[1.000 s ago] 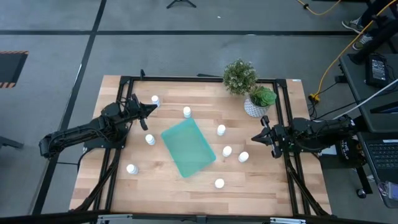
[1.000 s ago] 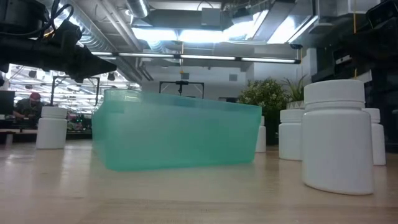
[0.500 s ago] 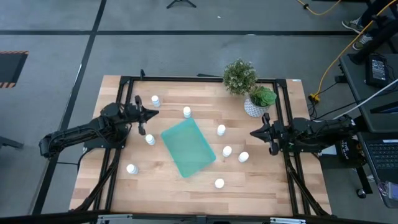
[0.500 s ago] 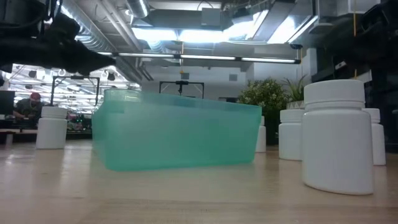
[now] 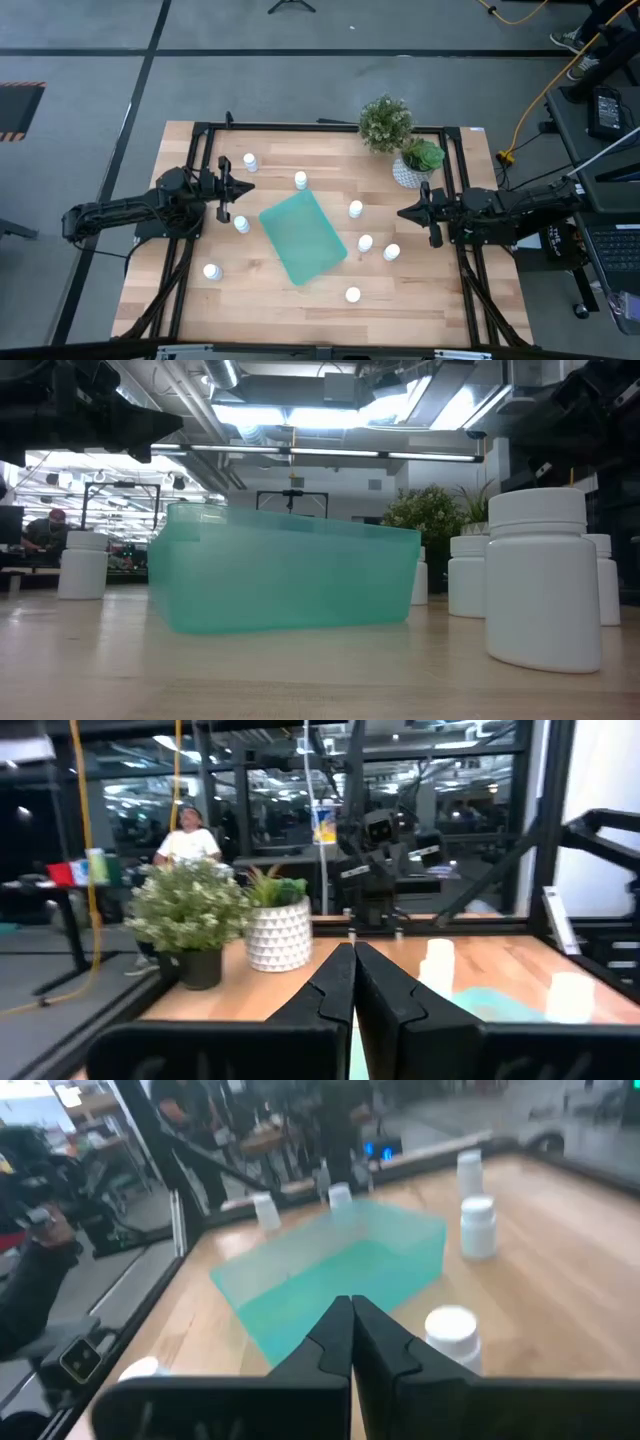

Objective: Pick and place pill bottles into a basket
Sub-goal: Put the white medicine bottle into the green bin

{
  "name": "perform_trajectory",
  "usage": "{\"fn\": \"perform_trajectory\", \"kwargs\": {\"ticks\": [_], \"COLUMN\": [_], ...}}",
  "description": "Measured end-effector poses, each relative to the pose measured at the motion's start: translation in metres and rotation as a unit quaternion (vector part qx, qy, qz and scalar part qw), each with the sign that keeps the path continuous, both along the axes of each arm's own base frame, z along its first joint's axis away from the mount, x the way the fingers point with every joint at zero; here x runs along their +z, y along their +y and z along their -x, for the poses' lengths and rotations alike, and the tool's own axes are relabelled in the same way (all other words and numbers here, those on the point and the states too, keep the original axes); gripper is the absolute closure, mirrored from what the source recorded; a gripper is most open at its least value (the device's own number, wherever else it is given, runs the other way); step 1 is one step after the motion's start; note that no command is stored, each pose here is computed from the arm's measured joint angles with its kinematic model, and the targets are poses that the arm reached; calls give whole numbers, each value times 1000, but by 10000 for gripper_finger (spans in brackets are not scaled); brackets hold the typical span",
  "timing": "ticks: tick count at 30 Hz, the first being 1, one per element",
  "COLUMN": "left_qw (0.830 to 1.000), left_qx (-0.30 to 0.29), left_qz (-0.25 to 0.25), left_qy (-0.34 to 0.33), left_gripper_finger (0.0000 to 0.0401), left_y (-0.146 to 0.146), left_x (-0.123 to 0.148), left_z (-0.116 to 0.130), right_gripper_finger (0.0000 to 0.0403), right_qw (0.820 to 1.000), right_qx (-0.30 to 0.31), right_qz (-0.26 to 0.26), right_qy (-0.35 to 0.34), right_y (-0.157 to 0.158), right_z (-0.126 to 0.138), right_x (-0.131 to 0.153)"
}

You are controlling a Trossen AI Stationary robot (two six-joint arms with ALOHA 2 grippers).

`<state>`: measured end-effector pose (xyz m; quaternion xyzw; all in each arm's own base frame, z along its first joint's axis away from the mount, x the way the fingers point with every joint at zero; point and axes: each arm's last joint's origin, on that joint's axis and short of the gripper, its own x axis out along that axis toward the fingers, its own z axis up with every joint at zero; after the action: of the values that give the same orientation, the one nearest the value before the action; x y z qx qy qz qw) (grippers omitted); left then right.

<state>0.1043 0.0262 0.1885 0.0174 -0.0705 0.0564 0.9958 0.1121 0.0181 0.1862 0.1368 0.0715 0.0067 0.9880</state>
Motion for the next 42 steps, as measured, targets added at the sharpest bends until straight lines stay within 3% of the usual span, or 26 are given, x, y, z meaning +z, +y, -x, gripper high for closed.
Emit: {"fn": "perform_trajectory", "kwargs": {"ticks": [4, 9, 16, 22, 26, 33, 39, 42], "left_qw": [1000, 999, 999, 997, 992, 977, 970, 966], "left_qx": [-19, 8, 21, -2, 0, 0, -14, -8], "left_qz": [12, 31, 40, 43, 40, 45, -22, -30], "left_qy": [-6, 3, 27, 72, 119, 210, 241, 256], "left_gripper_finger": [398, 398, 398, 398, 398, 398, 399, 399], "left_y": [-5, -8, -12, -20, -26, -43, -64, -70], "left_x": [1, -1, -2, 2, 2, 15, 25, 20], "left_z": [-3, -6, -12, -26, -39, -65, -86, -89], "right_gripper_finger": [400, 401, 401, 401, 401, 401, 401, 401], "right_qw": [999, 993, 965, 962, 959, 943, 941, 934], "right_qx": [22, 52, 5, 22, 31, -3, 9, 0], "right_qz": [11, 48, 84, 92, 98, 36, 18, -1], "right_qy": [30, 94, 247, 255, 265, 330, 339, 357], "right_y": [7, 19, 25, 34, 37, 38, 46, 48], "right_z": [-11, -24, -29, -35, -34, -23, -17, -13], "right_x": [11, 28, 54, 84, 87, 76, 75, 72]}}
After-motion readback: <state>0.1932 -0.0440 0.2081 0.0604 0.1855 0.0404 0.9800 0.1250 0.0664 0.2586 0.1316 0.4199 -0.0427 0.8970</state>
